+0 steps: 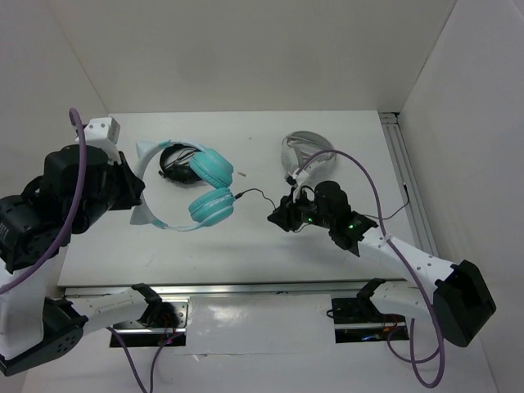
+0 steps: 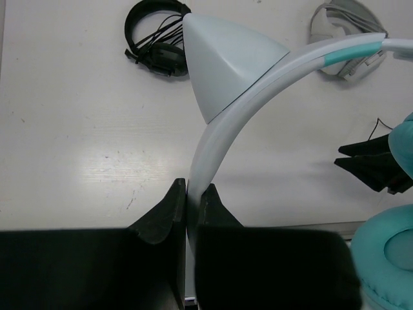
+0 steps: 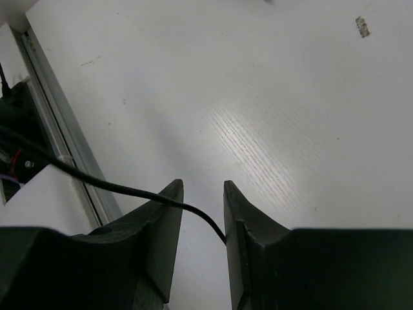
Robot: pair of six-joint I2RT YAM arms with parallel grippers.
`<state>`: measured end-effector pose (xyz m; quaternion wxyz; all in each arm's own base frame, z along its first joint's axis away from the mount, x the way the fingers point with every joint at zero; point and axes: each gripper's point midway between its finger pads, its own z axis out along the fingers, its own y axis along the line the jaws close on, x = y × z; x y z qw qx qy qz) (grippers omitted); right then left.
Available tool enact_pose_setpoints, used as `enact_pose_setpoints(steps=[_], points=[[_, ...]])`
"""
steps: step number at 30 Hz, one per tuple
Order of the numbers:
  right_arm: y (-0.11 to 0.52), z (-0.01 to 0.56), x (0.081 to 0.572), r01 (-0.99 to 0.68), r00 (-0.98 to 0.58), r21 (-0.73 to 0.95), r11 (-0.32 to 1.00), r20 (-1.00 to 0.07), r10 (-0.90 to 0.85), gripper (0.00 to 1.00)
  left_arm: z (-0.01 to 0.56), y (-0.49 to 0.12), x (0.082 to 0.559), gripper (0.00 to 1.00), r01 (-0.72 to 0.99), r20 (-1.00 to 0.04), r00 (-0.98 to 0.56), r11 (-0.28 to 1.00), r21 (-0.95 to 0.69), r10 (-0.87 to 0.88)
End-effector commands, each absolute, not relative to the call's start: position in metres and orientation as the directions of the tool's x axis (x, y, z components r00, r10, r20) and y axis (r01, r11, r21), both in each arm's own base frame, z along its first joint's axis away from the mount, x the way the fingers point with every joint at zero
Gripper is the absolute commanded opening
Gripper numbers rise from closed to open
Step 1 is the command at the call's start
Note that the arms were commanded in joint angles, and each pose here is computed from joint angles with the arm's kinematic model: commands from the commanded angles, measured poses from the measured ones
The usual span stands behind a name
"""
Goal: Wrap the headphones
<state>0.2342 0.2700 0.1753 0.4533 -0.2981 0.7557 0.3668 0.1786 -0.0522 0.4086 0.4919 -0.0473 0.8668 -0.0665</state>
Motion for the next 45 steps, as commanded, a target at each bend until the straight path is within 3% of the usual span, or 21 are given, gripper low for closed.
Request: enact_pose_setpoints(steps=[1, 4, 8, 9, 12, 16, 18, 21, 25, 33, 38, 45], points=[[0.281, 0.195, 0.242, -0.817, -0.316, 0.254, 0.518, -0.948, -0.034, 0.39, 0.437, -0.059, 0.179, 0.00, 0.007, -0.867, -0.435, 0.962, -0.273, -0.243], [0.279, 0.191, 0.244, -0.806, -0.322, 0.253, 0.535, -0.946, -0.037, 0.39, 0.437, -0.055, 0.186, 0.00, -0.043, -0.866, -0.423, 0.961, -0.273, -0.265], [0.260, 0.179, 0.253, -0.724, -0.346, 0.251, 0.643, -0.938, -0.023, 0.03, 0.441, -0.040, 0.191, 0.00, -0.137, -0.877, -0.372, 0.952, -0.274, -0.305], [0.257, 0.180, 0.254, -0.713, -0.345, 0.248, 0.656, -0.938, -0.021, 0.00, 0.437, -0.040, 0.194, 0.00, -0.148, -0.878, -0.373, 0.953, -0.263, -0.300], [0.241, 0.187, 0.257, -0.638, -0.351, 0.241, 0.731, -0.936, 0.003, 0.00, 0.430, -0.036, 0.207, 0.00, -0.201, -0.888, -0.359, 0.953, -0.226, -0.286], [0.212, 0.231, 0.259, -0.464, -0.303, 0.213, 0.860, -0.950, 0.072, 0.00, 0.385, -0.017, 0.230, 0.00, -0.341, -0.907, -0.387, 0.940, -0.027, -0.167], [0.190, 0.239, 0.259, -0.352, -0.295, 0.185, 0.917, -0.952, 0.079, 0.00, 0.371, -0.018, 0.235, 0.00, -0.341, -0.904, -0.407, 0.940, 0.014, -0.134], [0.184, 0.265, 0.252, -0.313, -0.274, 0.158, 0.937, -0.959, 0.070, 0.00, 0.345, -0.026, 0.242, 0.00, -0.321, -0.885, -0.454, 0.946, 0.054, -0.104], [0.200, 0.296, 0.235, -0.392, -0.266, 0.093, 0.915, -0.964, -0.017, 0.00, 0.308, -0.058, 0.254, 0.00, -0.142, -0.805, -0.592, 0.979, 0.146, 0.035], [0.205, 0.325, 0.222, -0.498, -0.184, -0.086, 0.863, -0.962, -0.203, 0.00, 0.250, -0.145, 0.246, 0.00, 0.246, -0.659, -0.686, 0.951, 0.188, 0.307], [0.207, 0.324, 0.215, -0.565, -0.144, -0.167, 0.808, -0.944, -0.297, 0.00, 0.238, -0.199, 0.226, 0.00, 0.491, -0.617, -0.622, 0.854, 0.173, 0.482], [0.222, 0.307, 0.206, -0.652, -0.147, -0.170, 0.739, -0.928, -0.343, 0.00, 0.254, -0.235, 0.194, 0.00, 0.672, -0.661, -0.511, 0.735, 0.092, 0.550]])
